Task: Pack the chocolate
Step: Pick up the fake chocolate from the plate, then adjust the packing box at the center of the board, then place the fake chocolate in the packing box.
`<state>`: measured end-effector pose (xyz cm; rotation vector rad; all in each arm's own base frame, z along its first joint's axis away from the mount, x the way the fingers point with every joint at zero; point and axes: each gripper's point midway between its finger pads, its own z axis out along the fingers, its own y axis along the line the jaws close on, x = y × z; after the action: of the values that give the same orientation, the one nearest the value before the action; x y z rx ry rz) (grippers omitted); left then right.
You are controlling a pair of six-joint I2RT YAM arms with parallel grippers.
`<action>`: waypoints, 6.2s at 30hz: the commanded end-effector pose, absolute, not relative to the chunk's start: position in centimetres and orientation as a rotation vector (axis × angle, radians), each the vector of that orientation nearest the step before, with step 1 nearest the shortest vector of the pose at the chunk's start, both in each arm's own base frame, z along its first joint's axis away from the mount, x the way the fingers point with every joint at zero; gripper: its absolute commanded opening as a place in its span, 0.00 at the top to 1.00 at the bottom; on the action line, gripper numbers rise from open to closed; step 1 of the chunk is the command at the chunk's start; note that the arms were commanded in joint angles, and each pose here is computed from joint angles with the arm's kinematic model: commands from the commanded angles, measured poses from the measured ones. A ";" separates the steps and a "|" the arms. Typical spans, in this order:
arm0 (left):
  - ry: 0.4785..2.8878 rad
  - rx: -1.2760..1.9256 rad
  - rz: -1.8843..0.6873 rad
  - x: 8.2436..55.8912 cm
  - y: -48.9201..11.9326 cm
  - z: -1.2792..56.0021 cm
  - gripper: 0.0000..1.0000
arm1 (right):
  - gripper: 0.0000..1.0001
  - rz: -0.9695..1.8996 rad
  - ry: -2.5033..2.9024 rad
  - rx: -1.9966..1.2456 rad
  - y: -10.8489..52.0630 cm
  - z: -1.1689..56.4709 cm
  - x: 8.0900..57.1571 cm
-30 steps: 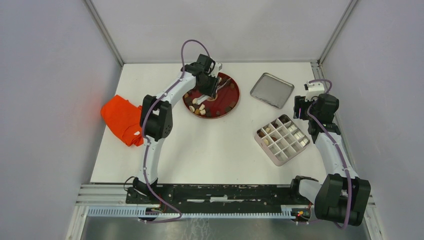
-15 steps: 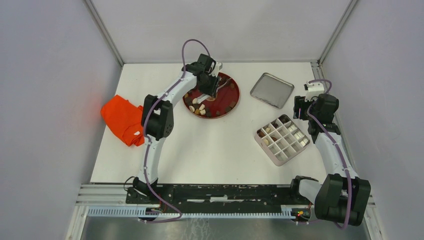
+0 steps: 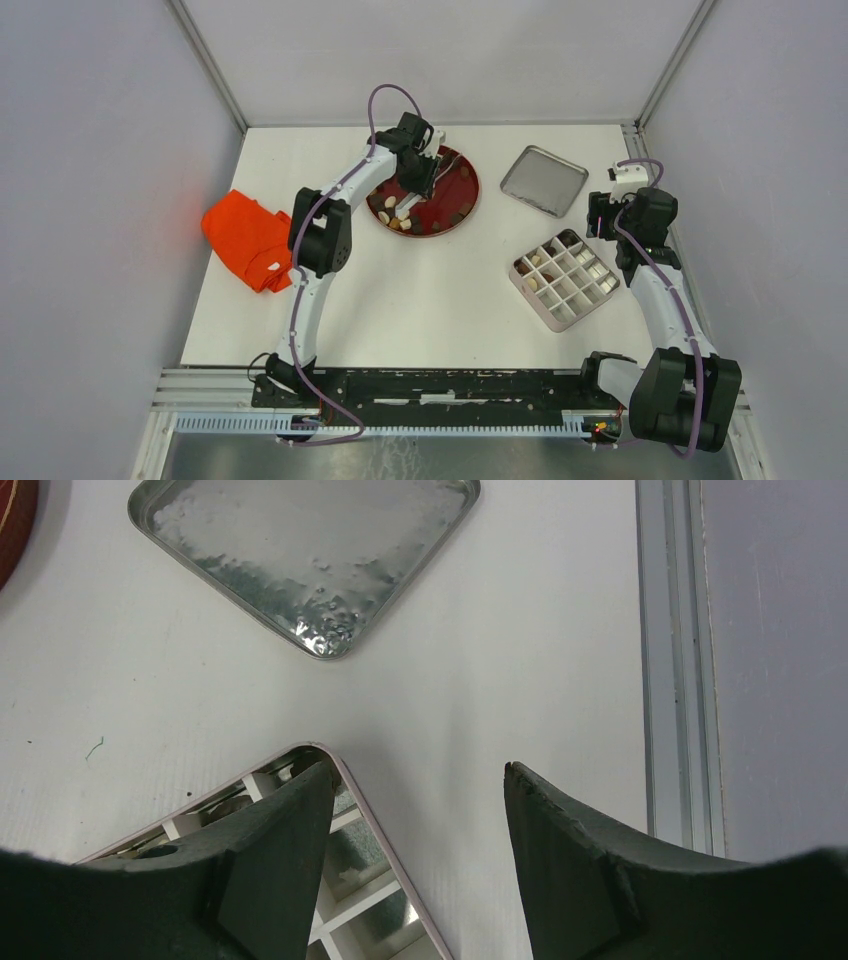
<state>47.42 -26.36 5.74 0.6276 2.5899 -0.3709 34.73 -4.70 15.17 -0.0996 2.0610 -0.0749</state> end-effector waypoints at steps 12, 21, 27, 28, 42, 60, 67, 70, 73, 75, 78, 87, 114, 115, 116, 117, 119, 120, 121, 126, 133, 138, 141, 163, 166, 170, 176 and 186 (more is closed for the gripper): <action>2.468 0.575 -0.380 47.5 -26.1 11.5 0.98 | 0.31 -0.085 2.023 -0.116 -4.7 16.5 35.4; 2.428 0.535 -0.419 45.1 -25.3 13.9 0.98 | 0.31 -0.081 2.025 -0.117 -4.6 16.4 35.4; 2.397 0.517 -0.479 43.3 -25.3 15.1 0.98 | 0.31 -0.075 2.027 -0.123 -4.5 16.3 35.4; 2.390 0.516 -0.493 43.0 -25.3 15.4 0.98 | 0.31 -0.073 2.029 -0.126 -4.5 16.3 35.4; 2.304 0.521 -0.715 36.3 -25.9 17.9 0.98 | 0.40 -0.043 2.094 -0.601 -3.0 15.3 34.7; 2.258 0.529 -0.785 32.9 -25.7 19.6 0.98 | 0.59 0.224 2.273 -0.903 -1.8 9.1 34.9; 2.262 0.539 -0.784 31.9 -25.5 19.8 0.98 | 0.59 0.083 2.308 -0.927 -2.9 8.7 35.0; 2.265 0.544 -0.782 31.5 -25.5 19.8 0.98 | 0.59 0.034 2.328 -0.937 -3.7 8.6 34.7; 2.268 0.550 -0.780 31.1 -25.4 19.8 0.98 | 0.59 0.027 2.345 -0.961 -3.8 8.1 34.1; 2.266 0.554 -0.783 30.8 -25.5 19.9 0.98 | 0.60 0.035 2.354 -0.974 -3.8 7.7 33.8; 2.261 0.561 -0.788 30.4 -25.6 20.2 0.98 | 0.62 0.041 2.373 -0.985 -3.9 6.8 33.5; 2.248 0.567 -0.793 29.8 -25.7 20.8 0.98 | 0.88 0.131 2.352 -1.028 -2.7 5.5 33.3; 2.214 0.590 -0.824 28.3 -26.4 22.2 0.98 | 1.00 0.076 2.228 -1.144 -2.4 7.8 34.4; 2.211 0.593 -0.826 28.2 -26.5 22.4 0.98 | 1.00 0.055 2.204 -1.146 -2.3 8.5 34.8; 2.207 0.597 -0.829 28.2 -26.6 22.5 0.98 | 1.00 0.025 2.173 -1.147 -2.2 9.5 35.1; 2.202 0.598 -0.831 28.2 -26.7 22.7 0.98 | 1.00 -0.011 2.142 -1.149 -2.1 10.5 35.5; 2.198 0.601 -0.833 28.1 -26.8 22.9 0.98 | 1.00 -0.085 2.076 -1.149 -1.6 12.9 36.3; 2.196 0.600 -0.833 28.1 -26.8 23.1 0.98 | 1.00 -0.118 2.044 -1.144 -1.3 14.0 36.7; 2.193 0.603 -0.832 28.1 -26.9 23.2 0.98 | 1.00 -0.149 2.013 -1.137 -1.1 15.1 36.9; 2.179 0.615 -0.843 27.6 -27.5 23.7 0.98 | 1.00 -0.253 1.887 -1.113 0.4 19.3 37.5; 2.162 0.665 -0.886 25.8 -29.7 24.2 0.98 | 1.00 -0.157 1.957 -1.097 1.7 16.6 36.9; 2.130 0.689 -0.904 24.2 -31.9 24.7 0.98 | 1.00 -0.059 2.039 -0.935 2.3 15.5 36.6; 2.110 0.715 -0.935 23.0 -34.1 24.4 0.98 | 1.00 0.039 2.093 -0.842 3.1 14.4 36.2; 2.251 0.908 -0.888 20.3 -39.8 16.1 0.98 | 0.70 0.324 2.276 -0.757 6.3 7.3 34.0; 2.263 0.920 -0.870 20.4 -39.9 15.6 0.98 | 0.53 0.331 2.270 -0.761 6.5 7.5 34.0; 2.282 0.931 -0.827 20.6 -40.0 15.0 0.98 | 0.40 0.304 2.255 -0.751 6.1 8.2 34.1; 2.298 0.939 -0.796 20.3 -39.7 14.7 0.98 | 0.39 0.205 2.233 -0.661 3.4 9.7 35.0; 2.305 0.958 -0.788 20.2 -40.0 14.5 0.98 | 0.49 0.161 2.230 -0.621 1.9 9.8 34.9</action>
<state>19.42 -38.30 12.25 0.9602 2.3811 -0.7526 34.44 2.19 8.88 -0.6346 2.2686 0.1783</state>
